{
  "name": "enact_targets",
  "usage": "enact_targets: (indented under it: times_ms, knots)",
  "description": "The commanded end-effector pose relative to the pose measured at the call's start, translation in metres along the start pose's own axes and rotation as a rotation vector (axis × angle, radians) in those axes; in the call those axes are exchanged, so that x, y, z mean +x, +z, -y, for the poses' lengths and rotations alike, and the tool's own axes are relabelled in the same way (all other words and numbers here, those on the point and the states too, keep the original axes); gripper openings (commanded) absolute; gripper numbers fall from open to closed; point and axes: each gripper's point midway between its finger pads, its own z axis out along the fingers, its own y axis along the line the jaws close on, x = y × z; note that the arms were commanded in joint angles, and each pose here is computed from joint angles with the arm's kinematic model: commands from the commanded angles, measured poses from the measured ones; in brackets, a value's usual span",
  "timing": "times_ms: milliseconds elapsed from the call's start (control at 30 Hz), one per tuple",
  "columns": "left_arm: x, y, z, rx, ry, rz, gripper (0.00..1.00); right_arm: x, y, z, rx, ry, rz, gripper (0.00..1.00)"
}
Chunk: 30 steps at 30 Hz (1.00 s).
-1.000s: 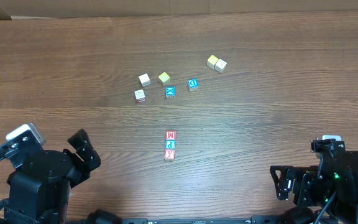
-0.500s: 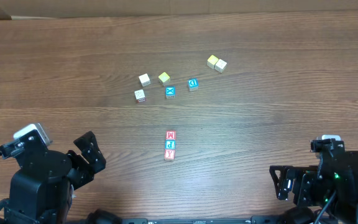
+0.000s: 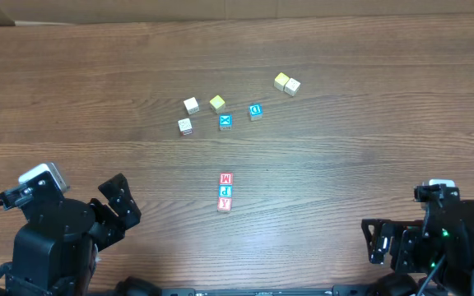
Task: Flip 3 blocks
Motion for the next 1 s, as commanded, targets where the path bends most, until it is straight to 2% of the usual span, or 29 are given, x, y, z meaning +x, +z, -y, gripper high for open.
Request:
enact_targets:
  times_ms: [0, 300, 433, 733, 867, 967]
  knots:
    - [-0.004, -0.004, 0.000, 0.012, -0.015, 0.012, 1.00, -0.005, -0.004, 0.004, 0.026, -0.010, 0.030, 1.00]
    - [-0.004, -0.004, 0.000, 0.012, -0.015, 0.012, 1.00, -0.001, -0.004, 0.006, 0.034, -0.007, 0.011, 1.00]
    - [-0.004, -0.004, 0.001, 0.012, -0.015, 0.012, 1.00, -0.006, -0.008, 0.007, 0.024, 0.006, 0.063, 1.00]
    - [-0.004, -0.004, 0.000, 0.012, -0.015, 0.012, 1.00, -0.087, -0.056, -0.011, -0.114, 0.024, 0.608, 1.00]
    - [-0.004, -0.004, 0.000, 0.012, -0.015, 0.012, 1.00, -0.107, -0.068, -0.010, -0.152, 0.047, 0.822, 1.00]
    - [-0.004, -0.004, 0.000, 0.012, -0.015, 0.012, 1.00, -0.112, -0.062, -0.009, -0.181, 0.052, 0.924, 1.00]
